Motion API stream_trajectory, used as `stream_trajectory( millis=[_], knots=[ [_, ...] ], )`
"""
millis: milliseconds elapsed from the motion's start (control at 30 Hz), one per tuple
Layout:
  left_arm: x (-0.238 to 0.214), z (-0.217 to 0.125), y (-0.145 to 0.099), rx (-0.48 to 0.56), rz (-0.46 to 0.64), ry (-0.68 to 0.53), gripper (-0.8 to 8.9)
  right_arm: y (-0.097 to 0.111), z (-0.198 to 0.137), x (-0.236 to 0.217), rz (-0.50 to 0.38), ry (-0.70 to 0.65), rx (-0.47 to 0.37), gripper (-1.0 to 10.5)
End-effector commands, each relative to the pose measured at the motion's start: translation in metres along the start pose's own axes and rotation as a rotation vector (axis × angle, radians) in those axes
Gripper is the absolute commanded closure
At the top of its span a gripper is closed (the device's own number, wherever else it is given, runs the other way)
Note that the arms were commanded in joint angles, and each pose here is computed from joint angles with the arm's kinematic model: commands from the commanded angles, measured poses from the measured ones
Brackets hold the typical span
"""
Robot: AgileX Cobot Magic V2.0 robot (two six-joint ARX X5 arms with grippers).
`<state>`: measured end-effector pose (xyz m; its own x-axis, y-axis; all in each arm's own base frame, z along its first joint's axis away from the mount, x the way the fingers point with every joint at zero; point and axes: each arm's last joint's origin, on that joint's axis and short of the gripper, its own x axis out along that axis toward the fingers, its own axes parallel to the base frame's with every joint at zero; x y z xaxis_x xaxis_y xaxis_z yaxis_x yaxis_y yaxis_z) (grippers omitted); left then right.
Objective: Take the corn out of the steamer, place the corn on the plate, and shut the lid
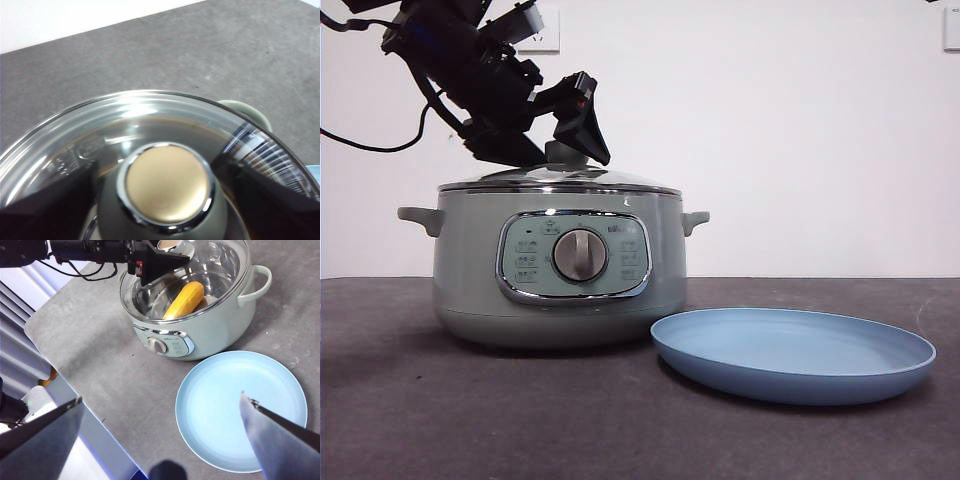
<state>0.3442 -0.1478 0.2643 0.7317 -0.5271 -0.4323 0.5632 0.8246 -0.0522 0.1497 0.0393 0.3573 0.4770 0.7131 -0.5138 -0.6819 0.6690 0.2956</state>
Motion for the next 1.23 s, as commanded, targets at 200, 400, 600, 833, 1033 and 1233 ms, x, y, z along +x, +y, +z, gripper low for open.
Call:
stream_trajectory(
  millis=[200,400,600,833,1033,1233],
  knots=[
    [0.003,-0.004,-0.003,0.006,-0.012,0.031,8.22,0.000,0.001,0.000,0.001,-0.004,-0.006,3.8],
    [-0.005,0.002,-0.005,0.010,-0.011,0.010,8.22,0.000,0.001,0.000,0.001,-0.004,-0.006,3.8],
    [-0.021,0.020,-0.007,0.022,-0.009,-0.045,8.22,0.000,0.001,0.000,0.001,-0.004,-0.006,3.8],
    [-0.046,0.050,-0.012,0.041,-0.013,-0.134,8.22,-0.001,0.001,0.001,-0.015,0.000,-0.004,3.8],
    [-0.081,0.077,-0.018,0.047,-0.031,-0.157,8.22,-0.005,0.004,0.005,-0.021,0.002,-0.003,3.8],
    [-0.150,0.093,-0.031,0.064,-0.023,-0.234,8.22,-0.014,0.019,0.024,0.006,-0.051,0.031,3.8]
  ],
)
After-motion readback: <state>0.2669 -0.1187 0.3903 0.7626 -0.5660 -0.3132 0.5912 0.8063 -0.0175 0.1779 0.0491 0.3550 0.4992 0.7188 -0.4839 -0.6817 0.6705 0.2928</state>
